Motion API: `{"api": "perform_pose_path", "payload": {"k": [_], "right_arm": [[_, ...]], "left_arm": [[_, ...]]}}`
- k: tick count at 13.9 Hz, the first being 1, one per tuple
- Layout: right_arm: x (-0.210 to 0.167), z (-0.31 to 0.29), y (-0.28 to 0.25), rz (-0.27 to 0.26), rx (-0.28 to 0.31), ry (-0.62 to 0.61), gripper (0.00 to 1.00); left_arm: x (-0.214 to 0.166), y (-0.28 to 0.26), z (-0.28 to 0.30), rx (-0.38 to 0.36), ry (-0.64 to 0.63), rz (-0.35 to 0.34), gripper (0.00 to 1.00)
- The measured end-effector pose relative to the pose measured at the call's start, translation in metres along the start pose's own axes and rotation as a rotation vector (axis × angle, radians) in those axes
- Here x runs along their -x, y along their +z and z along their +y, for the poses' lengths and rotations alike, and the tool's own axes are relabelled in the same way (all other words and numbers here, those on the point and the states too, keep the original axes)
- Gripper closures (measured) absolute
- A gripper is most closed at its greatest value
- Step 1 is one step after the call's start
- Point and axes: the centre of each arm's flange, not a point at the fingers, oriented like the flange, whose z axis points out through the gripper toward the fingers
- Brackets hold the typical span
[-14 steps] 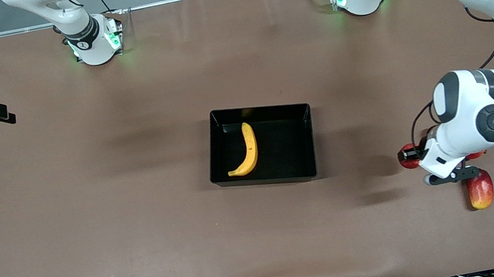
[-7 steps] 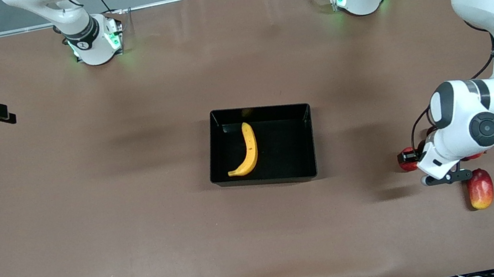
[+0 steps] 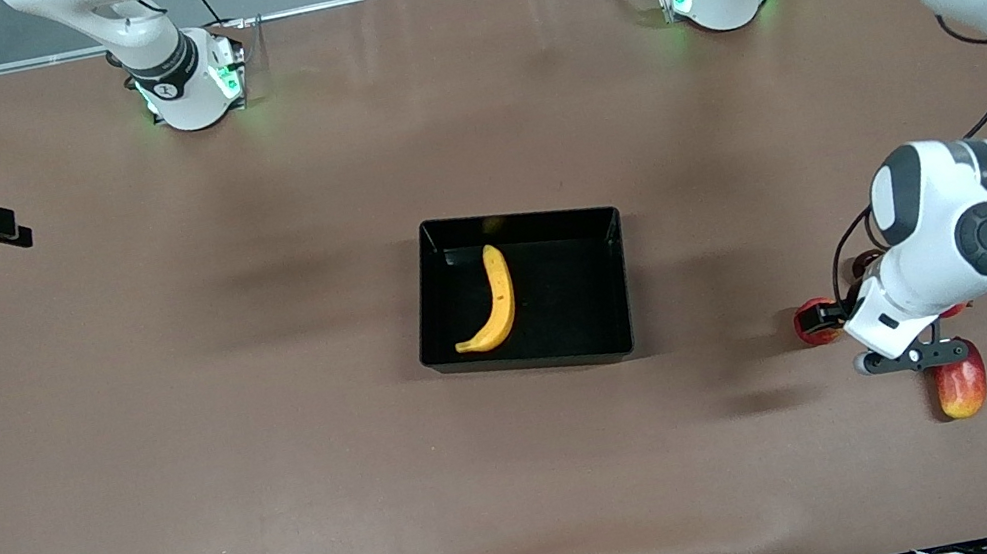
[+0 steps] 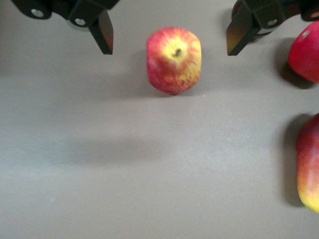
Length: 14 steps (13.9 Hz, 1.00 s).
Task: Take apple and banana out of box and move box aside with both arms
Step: 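Return the left gripper to the tray and grasp the banana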
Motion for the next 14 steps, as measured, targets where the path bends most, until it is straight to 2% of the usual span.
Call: {"api": "perform_pose_path", "payload": {"k": [3,7,10,14], "right_arm": [[0.0,0.0,0.0,0.0,0.0,-0.001,0.0],[0.0,-0.002,0.0,0.001,-0.023,-0.003,0.0],[0.0,-0.001,0.0,0.001,-0.027,-0.001,0.0],[0.0,-0.001,0.0,0.001,-0.028,0.0,0.0]], "left_arm": [[0.01,-0.042,0.056,0.002,0.002,0.016,0.0],[0.037,-0.06,0.189,0.047,-0.063,0.032,0.0],[0.068,-0.054,0.292,0.064,-0.053,0.026,0.0],[0.09,-0.025,0.361,0.086,-0.006,0.011,0.0]]}}
